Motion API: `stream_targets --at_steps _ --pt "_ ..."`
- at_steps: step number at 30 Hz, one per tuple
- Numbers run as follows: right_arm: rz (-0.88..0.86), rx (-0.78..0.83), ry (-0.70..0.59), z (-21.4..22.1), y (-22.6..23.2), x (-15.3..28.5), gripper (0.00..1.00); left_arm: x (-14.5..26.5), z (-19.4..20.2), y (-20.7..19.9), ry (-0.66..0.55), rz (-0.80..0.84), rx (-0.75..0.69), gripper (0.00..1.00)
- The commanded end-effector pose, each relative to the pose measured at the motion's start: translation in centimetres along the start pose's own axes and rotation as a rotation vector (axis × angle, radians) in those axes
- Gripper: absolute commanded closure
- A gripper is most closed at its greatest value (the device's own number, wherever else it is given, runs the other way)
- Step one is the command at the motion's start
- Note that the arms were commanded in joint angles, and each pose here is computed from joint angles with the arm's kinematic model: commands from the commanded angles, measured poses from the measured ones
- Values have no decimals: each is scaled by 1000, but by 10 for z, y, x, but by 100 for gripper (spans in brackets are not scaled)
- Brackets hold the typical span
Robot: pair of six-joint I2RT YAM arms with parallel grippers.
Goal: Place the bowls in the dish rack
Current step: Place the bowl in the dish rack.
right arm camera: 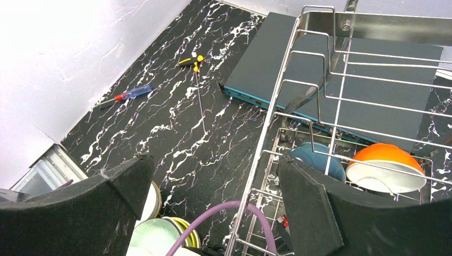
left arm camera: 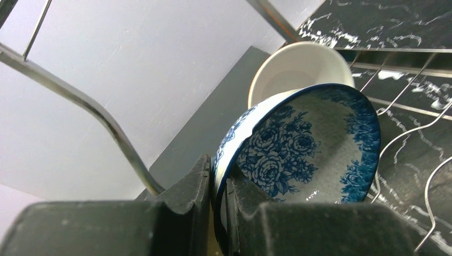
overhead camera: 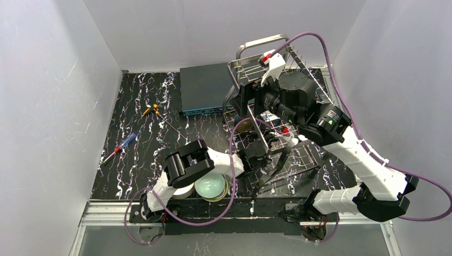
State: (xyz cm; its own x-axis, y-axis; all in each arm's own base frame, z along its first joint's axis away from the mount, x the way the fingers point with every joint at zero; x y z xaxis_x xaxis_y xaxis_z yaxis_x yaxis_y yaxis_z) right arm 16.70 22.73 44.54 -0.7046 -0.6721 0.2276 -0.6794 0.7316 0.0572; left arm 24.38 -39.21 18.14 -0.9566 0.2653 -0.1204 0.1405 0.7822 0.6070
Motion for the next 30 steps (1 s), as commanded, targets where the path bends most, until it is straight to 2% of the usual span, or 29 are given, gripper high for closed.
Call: stream_targets --at_steps 1,17,30 --pt "3 -2 -43 -7 -2 11 6 -18 -28 9 -96 -51 177 100" --pt "6 2 -34 -6 -2 11 6 -48 -13 -12 -97 -56 219 100" --pt "11 6 -24 -4 -3 12 6 -65 4 -25 -63 -73 144 100"
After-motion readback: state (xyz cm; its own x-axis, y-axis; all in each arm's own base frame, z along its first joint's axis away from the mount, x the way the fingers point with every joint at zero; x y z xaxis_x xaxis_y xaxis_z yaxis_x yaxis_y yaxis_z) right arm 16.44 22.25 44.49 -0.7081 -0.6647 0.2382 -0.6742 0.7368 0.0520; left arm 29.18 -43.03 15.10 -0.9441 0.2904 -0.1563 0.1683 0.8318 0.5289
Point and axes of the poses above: each gripper's point midway between its finger pads, its own x axis back along the fingers, its own y axis along the line the jaws close on, z = x × y, the point moved 9 cm from there along x, back along the fingers, and after that the axes turned 10 degrees about x, right-handed, at the moved point
